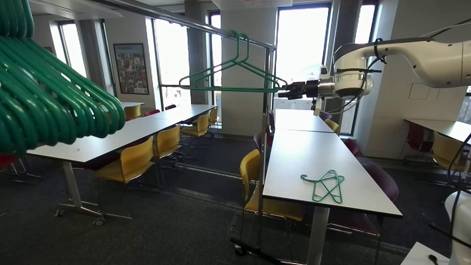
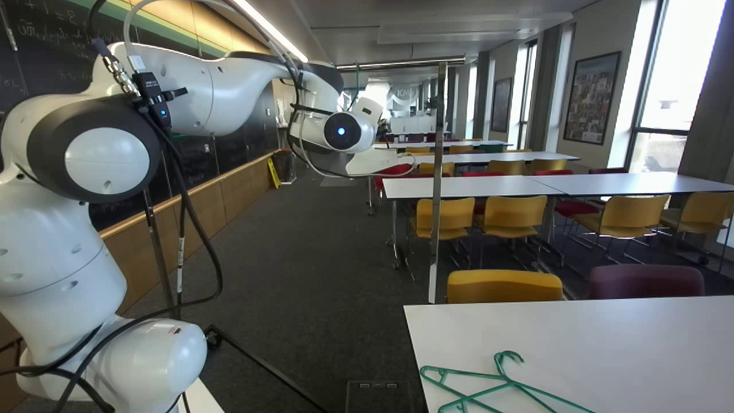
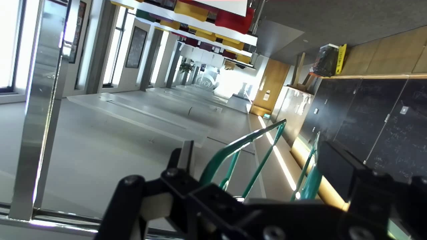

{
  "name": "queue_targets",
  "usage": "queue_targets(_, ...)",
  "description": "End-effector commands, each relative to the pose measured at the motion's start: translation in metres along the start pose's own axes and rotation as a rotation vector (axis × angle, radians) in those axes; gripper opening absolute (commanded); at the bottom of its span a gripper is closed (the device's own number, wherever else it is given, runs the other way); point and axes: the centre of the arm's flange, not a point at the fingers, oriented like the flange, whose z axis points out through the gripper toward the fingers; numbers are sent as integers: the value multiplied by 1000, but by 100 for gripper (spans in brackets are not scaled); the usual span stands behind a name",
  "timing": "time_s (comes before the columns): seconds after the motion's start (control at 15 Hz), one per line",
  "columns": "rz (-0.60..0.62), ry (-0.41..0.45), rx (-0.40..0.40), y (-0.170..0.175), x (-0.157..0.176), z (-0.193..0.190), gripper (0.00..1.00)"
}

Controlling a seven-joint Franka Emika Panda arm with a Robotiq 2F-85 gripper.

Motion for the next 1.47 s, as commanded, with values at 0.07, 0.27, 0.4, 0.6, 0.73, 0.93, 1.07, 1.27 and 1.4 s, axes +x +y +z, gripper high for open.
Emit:
queue_targets(0.07,-34,69,-7,6,10,0,73)
queue_targets(0.27,-40,73,-11,6,11,0,53)
queue_targets(0.4,-41,73,-12,5,10,-1,37)
queue_targets(0.6,-38,72,-14,5,10,-2,14)
queue_targets(0.73,-36,73,-16,5,10,-3,0)
queue_targets(0.93,-34,78,-19,5,13,-4,2)
queue_targets(1.07,-32,90,-22,4,19,-6,2)
queue_targets(1.27,-25,115,-25,4,30,-8,2)
queue_targets(1.4,-19,131,-26,1,41,-14,2)
